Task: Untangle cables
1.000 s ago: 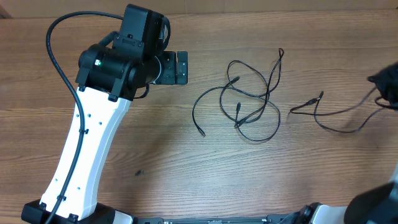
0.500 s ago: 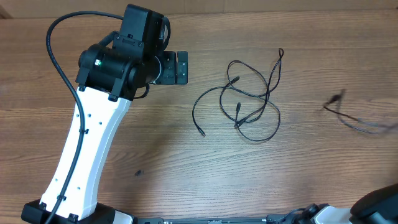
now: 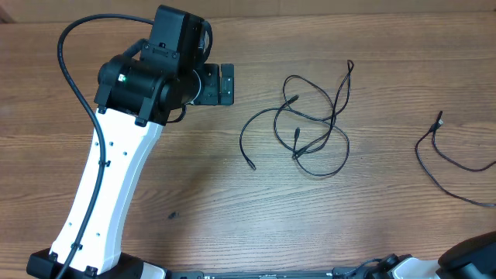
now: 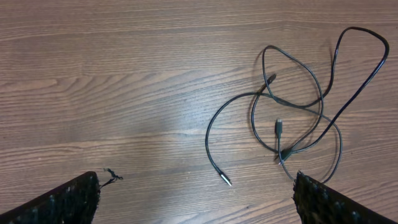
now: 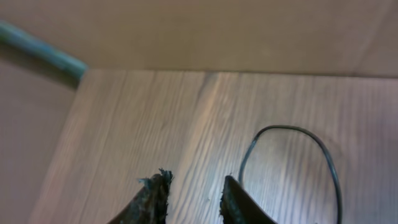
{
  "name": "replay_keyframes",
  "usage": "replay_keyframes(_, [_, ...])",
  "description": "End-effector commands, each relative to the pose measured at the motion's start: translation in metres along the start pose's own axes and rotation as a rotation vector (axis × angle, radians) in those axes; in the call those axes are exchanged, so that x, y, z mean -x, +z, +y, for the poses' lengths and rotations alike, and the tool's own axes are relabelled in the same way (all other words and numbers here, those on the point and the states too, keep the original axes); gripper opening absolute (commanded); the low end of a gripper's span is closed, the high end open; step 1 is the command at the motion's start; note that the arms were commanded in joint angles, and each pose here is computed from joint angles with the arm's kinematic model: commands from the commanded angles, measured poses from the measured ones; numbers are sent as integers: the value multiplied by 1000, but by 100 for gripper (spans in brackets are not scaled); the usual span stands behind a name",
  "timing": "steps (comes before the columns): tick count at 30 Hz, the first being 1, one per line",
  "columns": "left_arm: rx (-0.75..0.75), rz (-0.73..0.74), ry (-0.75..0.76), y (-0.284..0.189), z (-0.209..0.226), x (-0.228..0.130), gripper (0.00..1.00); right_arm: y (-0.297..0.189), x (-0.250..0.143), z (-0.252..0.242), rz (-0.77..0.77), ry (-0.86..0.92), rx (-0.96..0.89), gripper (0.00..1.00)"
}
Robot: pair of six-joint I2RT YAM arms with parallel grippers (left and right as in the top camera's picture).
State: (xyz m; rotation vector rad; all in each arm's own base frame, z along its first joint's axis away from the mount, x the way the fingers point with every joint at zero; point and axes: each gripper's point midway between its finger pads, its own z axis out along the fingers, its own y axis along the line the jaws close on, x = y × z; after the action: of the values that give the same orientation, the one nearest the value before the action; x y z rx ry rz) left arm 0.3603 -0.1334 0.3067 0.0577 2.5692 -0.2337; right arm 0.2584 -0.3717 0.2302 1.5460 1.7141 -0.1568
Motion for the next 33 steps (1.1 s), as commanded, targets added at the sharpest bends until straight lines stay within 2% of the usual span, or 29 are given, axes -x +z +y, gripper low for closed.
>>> replay_keyframes(1, [12, -11, -12, 0, 2, 4, 99, -4, -9, 27, 67, -6, 145, 30])
replay_keyframes(4, [12, -11, -12, 0, 2, 4, 100, -10, -27, 55, 143, -77, 291, 31])
replay_keyframes(6, [12, -11, -12, 0, 2, 4, 100, -16, -49, 75, 214, -149, 373, 37])
replay_keyframes(9, [12, -10, -12, 0, 2, 4, 100, -19, -71, 87, 269, -207, 388, 44])
replay_keyframes(14, [12, -10, -12, 0, 3, 4, 100, -30, -117, 118, 371, -310, 437, 72])
replay_keyframes(18, [12, -10, -12, 0, 2, 4, 99, -42, -153, 146, 435, -381, 489, 84])
replay_keyframes(20, [12, -10, -12, 0, 2, 4, 100, -53, -176, 165, 469, -434, 531, 99])
replay_keyframes(30, [12, -10, -12, 0, 2, 4, 99, -95, -262, 232, 553, -617, 715, 100])
replay_keyframes(33, [13, -10, -12, 0, 2, 4, 99, -96, -288, 246, 596, -590, 723, 100])
